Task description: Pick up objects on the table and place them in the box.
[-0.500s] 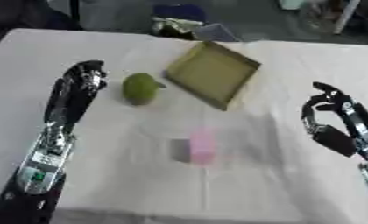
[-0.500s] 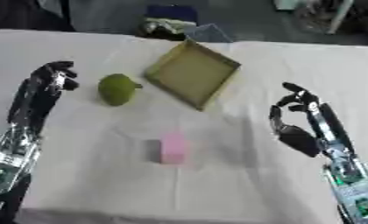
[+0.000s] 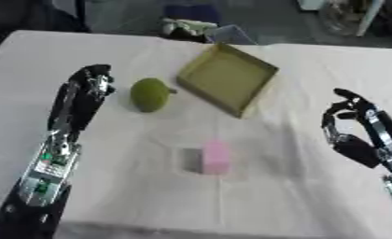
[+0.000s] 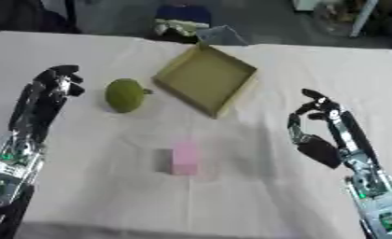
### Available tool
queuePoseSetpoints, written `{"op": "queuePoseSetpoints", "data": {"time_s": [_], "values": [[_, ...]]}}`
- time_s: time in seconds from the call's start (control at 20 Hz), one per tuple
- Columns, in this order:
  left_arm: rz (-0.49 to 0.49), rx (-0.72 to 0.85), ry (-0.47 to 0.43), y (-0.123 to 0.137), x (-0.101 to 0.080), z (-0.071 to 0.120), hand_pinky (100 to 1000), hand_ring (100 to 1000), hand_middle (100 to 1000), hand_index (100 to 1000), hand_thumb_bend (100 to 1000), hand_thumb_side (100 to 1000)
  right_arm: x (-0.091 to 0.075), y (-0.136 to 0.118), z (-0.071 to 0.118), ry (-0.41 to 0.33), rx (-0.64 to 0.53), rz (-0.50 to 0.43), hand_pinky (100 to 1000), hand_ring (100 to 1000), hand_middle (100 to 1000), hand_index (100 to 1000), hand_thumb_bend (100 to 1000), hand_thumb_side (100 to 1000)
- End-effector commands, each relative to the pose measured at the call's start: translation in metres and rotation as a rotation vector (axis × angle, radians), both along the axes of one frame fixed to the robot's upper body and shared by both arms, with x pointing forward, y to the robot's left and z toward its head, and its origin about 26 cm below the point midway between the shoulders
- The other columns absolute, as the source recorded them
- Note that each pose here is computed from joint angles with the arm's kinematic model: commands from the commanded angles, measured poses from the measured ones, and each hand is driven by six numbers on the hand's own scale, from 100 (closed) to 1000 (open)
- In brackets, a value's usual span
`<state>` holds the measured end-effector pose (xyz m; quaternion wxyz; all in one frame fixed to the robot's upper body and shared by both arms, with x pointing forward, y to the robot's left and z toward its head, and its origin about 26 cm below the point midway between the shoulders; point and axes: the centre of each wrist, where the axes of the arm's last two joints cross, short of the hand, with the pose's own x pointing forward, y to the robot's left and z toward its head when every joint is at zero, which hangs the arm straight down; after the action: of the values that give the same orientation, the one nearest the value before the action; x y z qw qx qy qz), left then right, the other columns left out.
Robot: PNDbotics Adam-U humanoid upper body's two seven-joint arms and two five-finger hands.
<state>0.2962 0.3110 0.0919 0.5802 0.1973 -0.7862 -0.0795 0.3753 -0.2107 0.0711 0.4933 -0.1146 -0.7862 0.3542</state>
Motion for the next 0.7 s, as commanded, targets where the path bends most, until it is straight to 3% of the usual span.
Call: {"op": "queuePoseSetpoints", "data": {"time_s": [0.05, 0.45, 0.7], "values": [[-0.007, 0.014, -0.022, 0.002, 0.001, 0.008, 657, 569, 571, 756, 100, 744, 0.002, -0.001, 0.012, -0.039, -0.004, 0.000, 762, 832, 618, 937, 100, 441], [-0.023, 0.046, -0.031, 0.003, 0.002, 0.012, 666, 581, 588, 767, 101, 691, 0.002, -0.001, 0.012, -0.037, -0.005, 0.002, 763, 832, 618, 938, 100, 442], [-0.152, 0.233, -0.041, 0.006, 0.003, 0.028, 711, 634, 656, 819, 285, 625, 0.002, -0.001, 0.012, -0.037, -0.006, 0.003, 762, 832, 617, 937, 100, 444]]}}
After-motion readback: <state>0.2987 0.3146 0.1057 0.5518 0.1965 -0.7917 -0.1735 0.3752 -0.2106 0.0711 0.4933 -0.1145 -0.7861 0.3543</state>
